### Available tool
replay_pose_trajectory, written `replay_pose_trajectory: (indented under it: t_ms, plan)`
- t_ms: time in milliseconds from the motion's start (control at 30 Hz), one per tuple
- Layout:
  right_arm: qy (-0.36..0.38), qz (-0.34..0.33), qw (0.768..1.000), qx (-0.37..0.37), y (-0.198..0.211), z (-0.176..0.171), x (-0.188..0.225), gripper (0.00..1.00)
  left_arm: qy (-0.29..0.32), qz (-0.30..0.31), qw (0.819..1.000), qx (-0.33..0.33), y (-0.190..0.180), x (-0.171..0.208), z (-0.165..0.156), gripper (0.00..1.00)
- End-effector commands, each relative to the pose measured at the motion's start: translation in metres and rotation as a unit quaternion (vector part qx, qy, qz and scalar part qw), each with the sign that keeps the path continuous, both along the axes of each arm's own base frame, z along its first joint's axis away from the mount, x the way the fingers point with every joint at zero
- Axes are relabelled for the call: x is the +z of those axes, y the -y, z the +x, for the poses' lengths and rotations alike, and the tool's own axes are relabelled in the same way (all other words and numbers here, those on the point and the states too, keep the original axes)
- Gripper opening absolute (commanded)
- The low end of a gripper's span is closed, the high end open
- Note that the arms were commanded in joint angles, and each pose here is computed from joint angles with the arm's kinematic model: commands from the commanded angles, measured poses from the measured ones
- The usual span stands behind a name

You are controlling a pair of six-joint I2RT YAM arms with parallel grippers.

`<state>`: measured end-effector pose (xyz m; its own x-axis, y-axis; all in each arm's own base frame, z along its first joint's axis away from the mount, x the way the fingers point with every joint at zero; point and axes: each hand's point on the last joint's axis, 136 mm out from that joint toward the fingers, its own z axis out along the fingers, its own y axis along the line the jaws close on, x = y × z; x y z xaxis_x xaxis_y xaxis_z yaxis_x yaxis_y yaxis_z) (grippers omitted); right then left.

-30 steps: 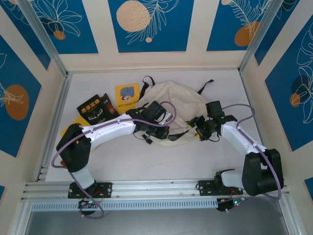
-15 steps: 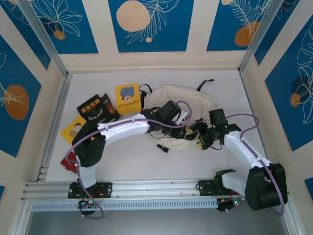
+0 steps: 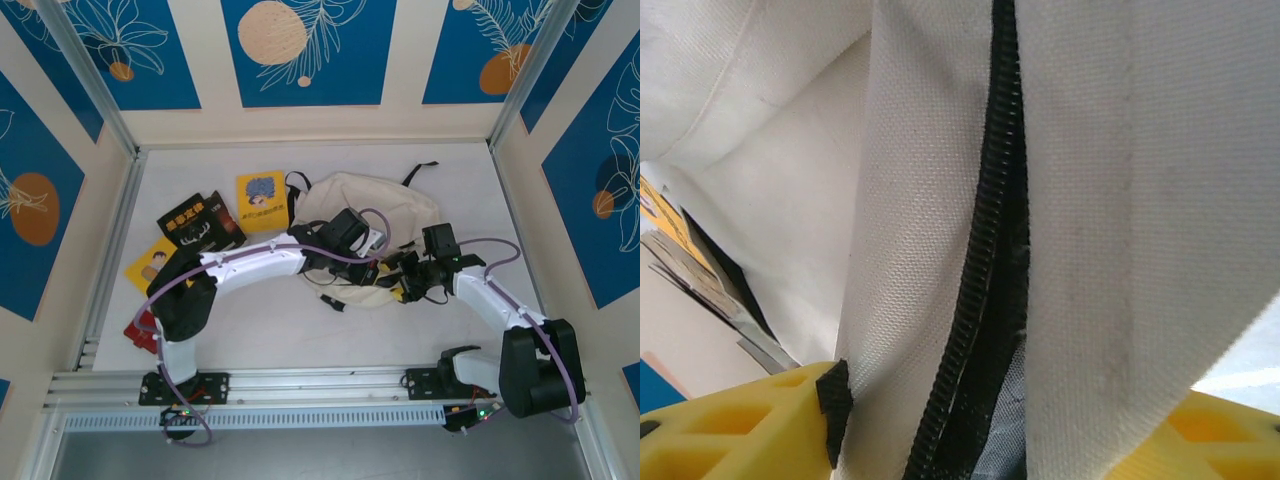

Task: Pack the student bag

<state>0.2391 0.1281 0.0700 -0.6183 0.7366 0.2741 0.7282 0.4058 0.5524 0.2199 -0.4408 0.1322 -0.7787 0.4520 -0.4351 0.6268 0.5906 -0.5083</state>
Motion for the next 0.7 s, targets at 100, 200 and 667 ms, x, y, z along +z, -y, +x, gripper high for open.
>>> replay_pose_trajectory:
  t_ms: [100,200,667]
  plan:
    - [-0.014,-0.002,1.0,-0.004,-0.001,-0.002,-0.01,0.46,0.019,0.016,1.0,0.014,-0.014,0.004,0.002,0.0]
    - [-0.013,-0.016,1.0,-0.006,0.003,-0.001,-0.014,0.35,0.025,0.04,0.999,0.023,-0.027,-0.003,0.005,0.0]
    - [-0.024,-0.103,0.994,-0.027,0.032,-0.005,-0.028,0.24,0.048,0.134,0.986,0.088,-0.112,-0.027,0.021,0.0]
